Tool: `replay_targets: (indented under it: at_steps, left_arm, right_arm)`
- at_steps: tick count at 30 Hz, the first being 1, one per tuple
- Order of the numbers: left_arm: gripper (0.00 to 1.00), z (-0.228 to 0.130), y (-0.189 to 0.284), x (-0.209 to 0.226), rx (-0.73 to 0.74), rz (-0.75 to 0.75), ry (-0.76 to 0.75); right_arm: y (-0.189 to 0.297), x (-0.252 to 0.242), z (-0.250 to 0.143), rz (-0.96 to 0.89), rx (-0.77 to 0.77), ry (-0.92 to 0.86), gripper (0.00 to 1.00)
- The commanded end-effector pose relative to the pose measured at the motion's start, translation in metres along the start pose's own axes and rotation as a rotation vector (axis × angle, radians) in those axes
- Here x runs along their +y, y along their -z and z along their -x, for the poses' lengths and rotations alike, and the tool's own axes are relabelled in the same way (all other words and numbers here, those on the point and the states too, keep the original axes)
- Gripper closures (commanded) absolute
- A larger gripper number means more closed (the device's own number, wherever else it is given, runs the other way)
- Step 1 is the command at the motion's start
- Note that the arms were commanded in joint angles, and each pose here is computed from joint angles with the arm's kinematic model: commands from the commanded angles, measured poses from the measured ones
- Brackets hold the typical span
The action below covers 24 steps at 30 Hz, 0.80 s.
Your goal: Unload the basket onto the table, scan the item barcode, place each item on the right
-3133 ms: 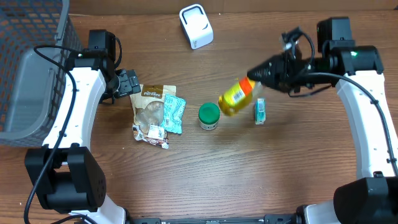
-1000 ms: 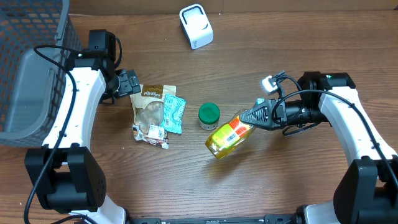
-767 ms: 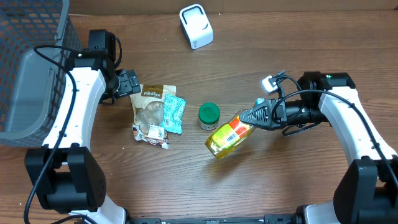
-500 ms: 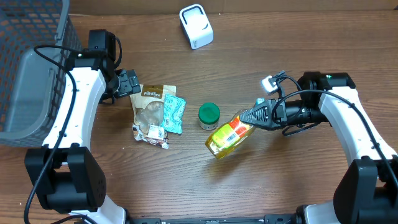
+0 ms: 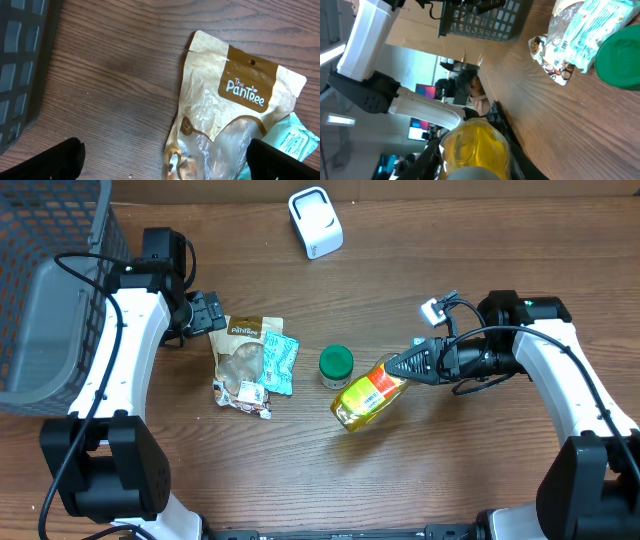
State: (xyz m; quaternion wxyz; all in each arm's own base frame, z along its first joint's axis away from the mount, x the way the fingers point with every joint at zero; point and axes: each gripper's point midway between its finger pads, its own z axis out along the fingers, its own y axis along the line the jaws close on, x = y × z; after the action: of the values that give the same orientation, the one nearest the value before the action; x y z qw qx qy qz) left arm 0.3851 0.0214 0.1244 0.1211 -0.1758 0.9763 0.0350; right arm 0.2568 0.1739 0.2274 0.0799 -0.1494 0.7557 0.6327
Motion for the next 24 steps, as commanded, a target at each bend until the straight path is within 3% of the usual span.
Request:
replay_targets:
  at_steps: [1, 3, 9, 12, 18, 24]
  left_arm:
    - [0.00, 0.006, 0.010, 0.000, -0.034, -0.007, 0.003]
    - [0.00, 0.006, 0.010, 0.000, -0.034, -0.007, 0.003]
    - [0.00, 0.006, 0.010, 0.000, -0.034, -0.007, 0.003]
    - [0.00, 0.006, 0.010, 0.000, -0.034, -0.007, 0.003]
    - [0.00, 0.006, 0.010, 0.000, -0.034, -0.007, 0.003]
    - [0.00, 0.006, 0.010, 0.000, -0.034, -0.007, 0.003]
  right_arm:
    - [0.000, -0.001, 0.002, -0.008, -0.005, -0.016, 0.75]
    - [0.000, -0.015, 0.005, -0.073, 0.008, -0.035, 0.75]
    - [0.034, -0.113, 0.014, -0.667, -0.025, -0.282, 0.75]
    - [0.043, -0.126, 0.024, -0.773, -0.083, -0.318, 0.77]
    - [0.040, -0.087, 0.060, -0.804, -0.122, -0.247, 0.82]
    - [0.053, -0.023, 0.112, -1.064, -0.229, -0.031, 0.81]
